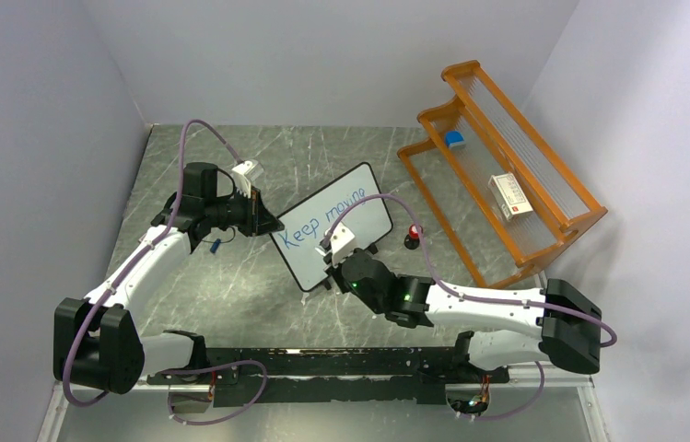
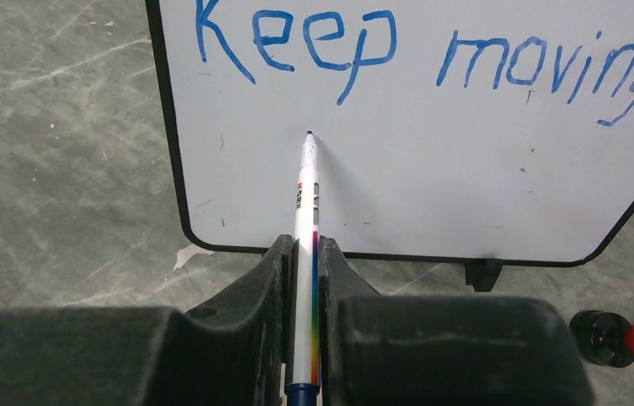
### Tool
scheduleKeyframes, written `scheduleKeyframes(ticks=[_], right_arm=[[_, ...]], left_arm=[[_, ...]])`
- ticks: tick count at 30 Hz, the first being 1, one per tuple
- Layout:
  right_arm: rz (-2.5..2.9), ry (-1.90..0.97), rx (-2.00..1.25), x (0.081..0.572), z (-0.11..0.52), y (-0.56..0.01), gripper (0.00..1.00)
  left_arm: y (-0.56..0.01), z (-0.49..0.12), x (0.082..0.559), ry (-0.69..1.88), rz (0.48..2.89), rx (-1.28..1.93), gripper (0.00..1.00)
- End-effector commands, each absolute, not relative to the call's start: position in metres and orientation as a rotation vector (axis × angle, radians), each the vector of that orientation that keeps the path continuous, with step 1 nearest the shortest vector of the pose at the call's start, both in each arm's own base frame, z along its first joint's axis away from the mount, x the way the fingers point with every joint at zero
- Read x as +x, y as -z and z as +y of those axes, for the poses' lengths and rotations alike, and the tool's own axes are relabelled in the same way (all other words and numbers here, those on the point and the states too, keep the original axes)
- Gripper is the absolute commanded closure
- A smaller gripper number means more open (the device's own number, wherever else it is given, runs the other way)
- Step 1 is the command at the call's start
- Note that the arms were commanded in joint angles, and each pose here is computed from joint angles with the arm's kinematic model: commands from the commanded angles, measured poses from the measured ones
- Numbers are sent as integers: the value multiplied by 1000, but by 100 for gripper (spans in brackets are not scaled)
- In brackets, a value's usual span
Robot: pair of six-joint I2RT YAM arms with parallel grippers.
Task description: Write a sentence on the whiteboard
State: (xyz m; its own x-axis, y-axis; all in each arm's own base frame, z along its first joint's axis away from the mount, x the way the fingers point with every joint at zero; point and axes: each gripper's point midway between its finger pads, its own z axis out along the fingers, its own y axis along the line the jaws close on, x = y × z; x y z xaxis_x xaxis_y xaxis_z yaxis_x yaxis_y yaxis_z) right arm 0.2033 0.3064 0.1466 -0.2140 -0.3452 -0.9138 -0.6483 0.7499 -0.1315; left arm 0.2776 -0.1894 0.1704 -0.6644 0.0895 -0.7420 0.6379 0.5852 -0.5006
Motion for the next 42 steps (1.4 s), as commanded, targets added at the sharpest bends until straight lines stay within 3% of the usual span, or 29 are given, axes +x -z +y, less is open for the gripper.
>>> scheduleKeyframes(ticks=[1,42], right_arm=[[1788,-363,-748,206,317,-163,100],[1854,-249,-791,204,295,-140,100]], left_arm=[[-130,-170,279,871,2289,531,95],[-129,-170,280,866,2292,529,95]])
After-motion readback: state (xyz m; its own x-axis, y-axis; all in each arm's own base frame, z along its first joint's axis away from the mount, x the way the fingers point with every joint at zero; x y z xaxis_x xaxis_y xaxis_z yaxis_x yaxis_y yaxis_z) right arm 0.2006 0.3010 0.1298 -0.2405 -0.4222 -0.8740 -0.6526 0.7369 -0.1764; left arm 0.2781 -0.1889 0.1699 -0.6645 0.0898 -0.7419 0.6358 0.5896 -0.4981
